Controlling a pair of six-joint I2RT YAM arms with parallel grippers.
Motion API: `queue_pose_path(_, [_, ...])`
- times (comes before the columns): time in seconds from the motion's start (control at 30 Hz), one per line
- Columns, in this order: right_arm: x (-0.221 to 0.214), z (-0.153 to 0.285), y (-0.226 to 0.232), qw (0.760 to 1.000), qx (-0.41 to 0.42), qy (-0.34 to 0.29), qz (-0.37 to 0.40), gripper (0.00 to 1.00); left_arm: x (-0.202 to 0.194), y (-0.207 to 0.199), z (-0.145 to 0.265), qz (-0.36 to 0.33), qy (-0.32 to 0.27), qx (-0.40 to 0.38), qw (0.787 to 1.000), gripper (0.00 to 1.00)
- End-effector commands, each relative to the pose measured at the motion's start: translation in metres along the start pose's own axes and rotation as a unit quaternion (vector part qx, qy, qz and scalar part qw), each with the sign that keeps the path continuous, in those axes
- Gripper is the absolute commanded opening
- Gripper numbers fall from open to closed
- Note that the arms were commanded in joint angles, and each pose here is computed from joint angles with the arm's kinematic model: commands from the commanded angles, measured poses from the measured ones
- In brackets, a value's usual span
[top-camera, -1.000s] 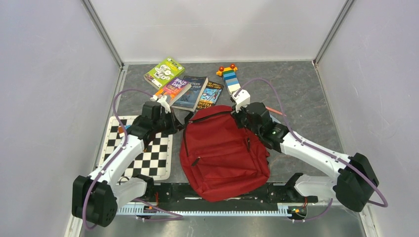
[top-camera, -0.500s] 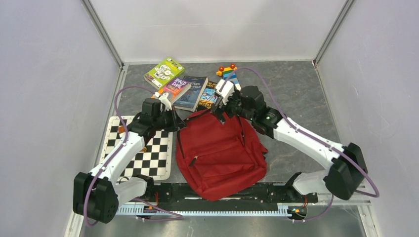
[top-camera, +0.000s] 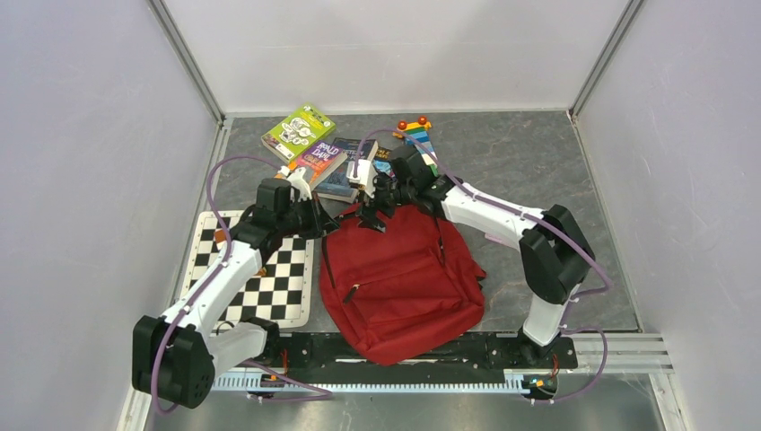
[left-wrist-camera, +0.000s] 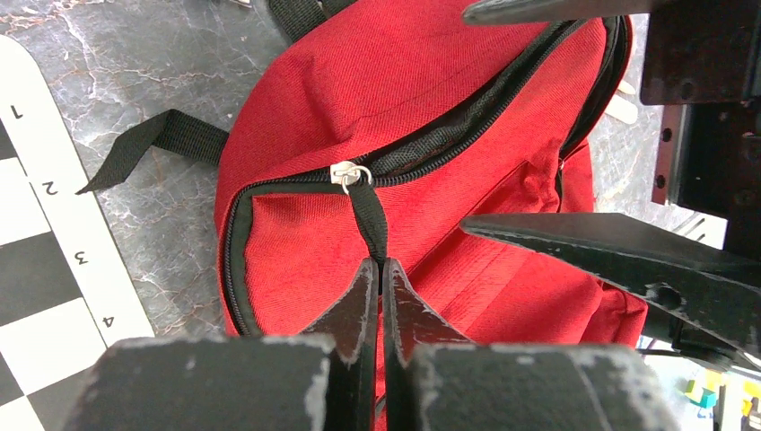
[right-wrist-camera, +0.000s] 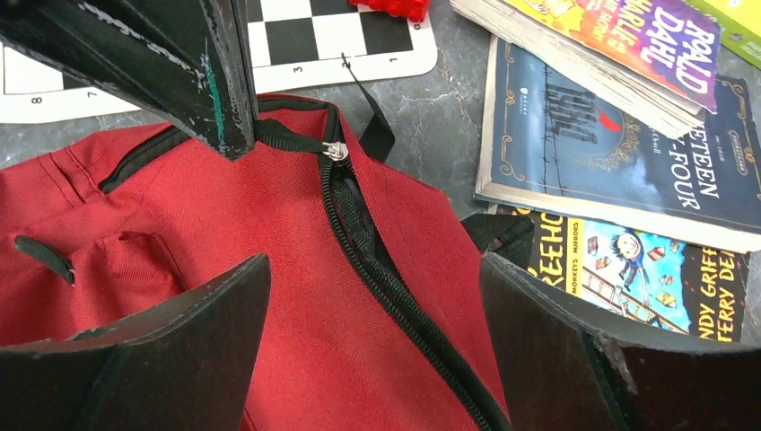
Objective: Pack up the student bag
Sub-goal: Unzip the student bag at the center of the board.
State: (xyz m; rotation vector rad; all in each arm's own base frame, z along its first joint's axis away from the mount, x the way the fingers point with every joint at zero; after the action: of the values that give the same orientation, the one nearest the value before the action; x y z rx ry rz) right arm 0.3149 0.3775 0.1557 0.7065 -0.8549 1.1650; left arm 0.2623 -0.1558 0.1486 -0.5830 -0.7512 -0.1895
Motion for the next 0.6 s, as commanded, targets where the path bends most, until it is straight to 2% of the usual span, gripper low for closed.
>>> queue_pose_path(0.0, [0.028, -0.007, 0.003, 0.998, 0.03, -0.017, 0.048, 0.9, 0.011, -0.004, 0.006, -0.03, -0.027, -0.008, 0.999, 0.02])
queue_pose_path(0.17, [0.017, -0.02, -0.001, 0.998, 0.015, 0.009, 0.057, 0.88, 0.012, -0.004, 0.008, -0.034, -0.03, -0.008, 0.999, 0.02])
queue_pose_path(0.27, [0.015, -0.027, -0.006, 0.999, 0.003, 0.019, 0.05, 0.8, 0.013, -0.005, 0.009, -0.035, -0.031, -0.009, 0.999, 0.02])
queue_pose_path(0.33, [0.015, -0.03, -0.009, 0.999, -0.001, 0.028, 0.044, 0.67, 0.012, -0.005, 0.009, -0.036, -0.031, -0.008, 0.999, 0.02])
queue_pose_path(0.4, [0.017, -0.03, -0.011, 0.999, -0.009, 0.029, 0.04, 0.48, 0.013, -0.004, 0.01, -0.035, -0.033, -0.004, 0.999, 0.02])
queue_pose_path(0.53, [0.022, -0.021, -0.018, 0.998, -0.046, 0.023, 0.029, 0.0, 0.014, 0.003, 0.011, -0.029, -0.038, 0.018, 0.999, 0.02])
queue_pose_path(0.57, [0.027, -0.015, -0.022, 0.997, -0.066, 0.014, 0.028, 0.0, 0.014, 0.005, 0.011, -0.026, -0.041, 0.026, 0.998, 0.02])
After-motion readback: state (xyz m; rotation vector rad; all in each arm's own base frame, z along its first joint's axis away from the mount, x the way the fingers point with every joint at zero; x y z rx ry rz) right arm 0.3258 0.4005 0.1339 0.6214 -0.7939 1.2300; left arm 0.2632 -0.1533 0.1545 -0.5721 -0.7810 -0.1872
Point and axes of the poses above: each gripper's point midway between its finger pads, its own z axis back along the fingers, its own y axis along the line the jaws close on, x = y × z, the point moved 1 cm from there along z, back along the fingers, and after that the axes turned 11 degrees about -z, right-handed, at the moved point
